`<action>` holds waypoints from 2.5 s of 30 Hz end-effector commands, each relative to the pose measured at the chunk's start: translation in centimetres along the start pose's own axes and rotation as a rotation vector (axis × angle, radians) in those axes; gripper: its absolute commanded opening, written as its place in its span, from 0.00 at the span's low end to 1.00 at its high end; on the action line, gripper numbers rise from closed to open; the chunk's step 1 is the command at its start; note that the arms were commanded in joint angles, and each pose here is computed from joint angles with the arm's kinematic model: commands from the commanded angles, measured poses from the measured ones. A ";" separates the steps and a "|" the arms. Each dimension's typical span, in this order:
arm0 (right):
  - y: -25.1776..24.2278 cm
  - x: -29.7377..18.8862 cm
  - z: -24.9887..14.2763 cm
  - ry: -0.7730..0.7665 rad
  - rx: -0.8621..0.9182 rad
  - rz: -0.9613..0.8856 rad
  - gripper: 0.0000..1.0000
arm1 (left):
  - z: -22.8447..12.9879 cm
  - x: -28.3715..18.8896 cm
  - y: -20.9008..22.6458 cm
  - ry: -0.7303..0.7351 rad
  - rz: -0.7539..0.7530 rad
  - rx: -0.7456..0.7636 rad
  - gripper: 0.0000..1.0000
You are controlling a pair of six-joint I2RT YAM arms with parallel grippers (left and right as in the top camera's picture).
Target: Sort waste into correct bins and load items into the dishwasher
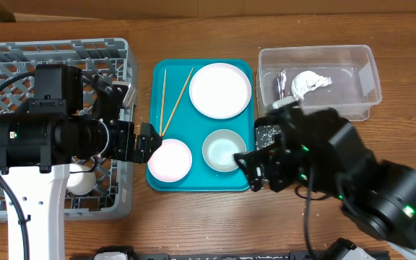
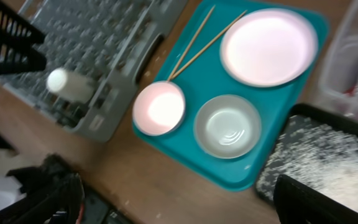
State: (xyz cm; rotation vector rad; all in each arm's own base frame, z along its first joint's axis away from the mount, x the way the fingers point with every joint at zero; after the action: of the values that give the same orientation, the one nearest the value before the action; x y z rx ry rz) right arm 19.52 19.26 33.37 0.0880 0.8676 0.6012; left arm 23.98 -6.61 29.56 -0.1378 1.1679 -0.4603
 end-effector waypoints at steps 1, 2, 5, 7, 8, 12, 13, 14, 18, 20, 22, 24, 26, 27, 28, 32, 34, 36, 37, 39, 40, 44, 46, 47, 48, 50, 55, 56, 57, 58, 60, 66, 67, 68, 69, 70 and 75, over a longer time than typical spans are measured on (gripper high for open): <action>-3.5 -3.6 1.9 -0.186 0.012 -0.197 1.00 | 0.3 -0.4 -0.2 -0.016 0.001 0.030 1.00; -4.1 -4.6 2.1 -0.226 0.016 -0.229 1.00 | 0.3 -0.4 -0.2 -0.016 0.001 0.030 1.00; -5.1 -8.1 2.2 -0.337 0.033 -0.266 1.00 | 0.3 -0.4 -0.2 -0.016 0.001 0.030 1.00; -6.0 -10.1 2.0 -0.405 0.047 -0.295 1.00 | 0.3 -0.4 -0.2 -0.016 0.001 0.030 1.00; -6.5 -10.9 2.0 -0.438 0.058 -0.316 1.00 | 0.3 -0.4 -0.2 -0.016 0.001 0.031 1.00; -8.5 -12.3 2.2 -0.558 0.091 -0.372 1.00 | 0.3 -0.4 -0.2 -0.016 0.001 0.030 1.00; -9.0 -12.1 2.3 -0.588 0.099 -0.378 1.00 | 0.3 -0.4 -0.2 -0.016 0.001 0.030 1.00; -9.5 -11.7 2.4 -0.611 0.096 -0.378 1.00 | 0.3 -0.4 -0.2 -0.016 0.001 0.030 1.00; -10.2 -8.2 1.9 -0.662 -0.020 -0.290 1.00 | 0.3 -0.4 -0.2 -0.016 0.001 0.031 1.00; -11.8 -5.1 0.1 -0.671 -0.030 -0.247 1.00 | 0.3 -0.4 -0.2 -0.016 0.001 0.030 1.00; -13.4 -3.1 -1.6 -0.665 -0.013 -0.247 1.00 | 0.3 -0.4 -0.2 -0.016 0.001 0.031 1.00; -15.2 -1.4 -3.9 -0.671 0.009 -0.277 1.00 | 0.3 -0.4 -0.2 -0.016 0.001 0.031 1.00; -16.1 -0.8 -5.3 -0.685 0.019 -0.301 1.00 | 0.3 -0.4 -0.2 -0.016 0.001 0.030 1.00; -16.6 -0.6 -6.0 -0.696 0.023 -0.315 1.00 | 0.3 -0.4 -0.2 -0.016 0.001 0.030 1.00; -16.9 -0.4 -6.4 -0.704 0.024 -0.322 1.00 | 0.3 -0.4 -0.2 -0.016 0.001 0.030 1.00; -17.8 0.4 -8.2 -0.742 0.024 -0.347 1.00 | 0.3 -0.4 -0.2 -0.016 0.001 0.030 1.00; -18.1 0.8 -8.8 -0.757 0.020 -0.351 1.00 | 0.3 -0.4 -0.2 -0.016 0.001 0.031 1.00; -18.6 1.8 -9.7 -0.773 0.013 -0.351 1.00 | 0.3 -0.4 -0.2 -0.016 0.001 0.030 1.00; -18.7 2.1 -10.0 -0.778 0.011 -0.351 1.00 | 0.3 -0.4 -0.2 -0.016 0.001 0.031 1.00; -19.2 3.0 -10.3 -0.797 0.002 -0.349 1.00 | 0.3 -0.4 -0.2 -0.016 0.001 0.030 1.00; -19.5 3.4 -10.4 -0.801 0.000 -0.349 1.00 | 0.3 -0.4 -0.2 -0.016 0.001 0.030 1.00; -20.1 4.2 -10.1 -0.881 -0.037 -0.348 1.00 | 0.3 -0.4 -0.2 -0.016 0.001 0.031 1.00; -20.0 4.3 -10.2 -0.875 -0.037 -0.343 1.00 | 0.3 -0.4 -0.2 -0.016 0.001 0.031 1.00; -20.0 4.3 -10.2 -0.873 -0.037 -0.342 1.00 | 0.3 -0.4 -0.2 -0.016 0.001 0.031 1.00; -19.9 4.3 -10.2 -0.875 -0.039 -0.340 1.00 | 0.3 -0.4 -0.2 -0.016 0.001 0.030 1.00; -19.9 4.3 -10.2 -0.875 -0.038 -0.340 1.00 | 0.3 -0.4 -0.2 -0.016 0.001 0.031 1.00; -19.9 4.3 -10.2 -0.874 -0.038 -0.340 1.00 | 0.3 -0.4 -0.2 -0.016 0.001 0.030 1.00; -20.0 4.3 -10.2 -0.874 -0.038 -0.340 1.00 | 0.3 -0.4 -0.2 -0.016 0.001 0.031 1.00; -19.9 4.3 -10.2 -0.874 -0.038 -0.340 1.00 | 0.3 -0.4 -0.2 -0.016 0.001 0.031 1.00; -19.9 4.3 -10.2 -0.874 -0.038 -0.340 1.00 | 0.3 -0.4 -0.2 -0.016 0.001 0.031 1.00; -19.9 4.3 -10.2 -0.874 -0.038 -0.340 1.00 | 0.3 -0.4 -0.2 -0.016 0.001 0.031 1.00; -19.9 4.3 -10.2 -0.874 -0.038 -0.340 1.00 | 0.6 -0.4 -0.7 -0.027 -0.028 -0.002 1.00; -19.9 4.3 -10.2 -0.874 -0.038 -0.340 1.00 | 0.6 -0.4 -1.2 -0.029 -0.061 -0.046 1.00; -20.0 4.3 -10.2 -0.874 -0.038 -0.341 1.00 | 0.9 -0.5 -1.9 -0.038 -0.105 -0.109 1.00; -19.9 4.3 -10.2 -0.874 -0.038 -0.340 1.00 | 1.5 -0.5 -2.0 -0.060 -0.118 -0.127 1.00; -19.9 4.3 -10.2 -0.874 -0.038 -0.340 1.00 | 2.4 -0.6 -2.3 -0.095 -0.136 -0.136 1.00; -19.9 4.3 -10.2 -0.874 -0.038 -0.340 0.99 | 7.3 1.9 -2.5 -0.197 -0.078 -0.071 0.98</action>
State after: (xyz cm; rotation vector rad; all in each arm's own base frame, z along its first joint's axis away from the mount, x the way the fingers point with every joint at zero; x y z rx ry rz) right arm 23.28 3.41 17.70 0.1544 0.0221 0.2148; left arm 28.81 -9.44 33.17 -0.2734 0.9315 -0.5458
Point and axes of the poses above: each gripper's point midway between its finger pads, its own x axis out along the fingers, its own y axis along the line the jaws close on, z = x × y, the point moved 1 cm from there along -x, back along the fingers, and after that the axes turned 1 degree about x, right-handed, at the moved point
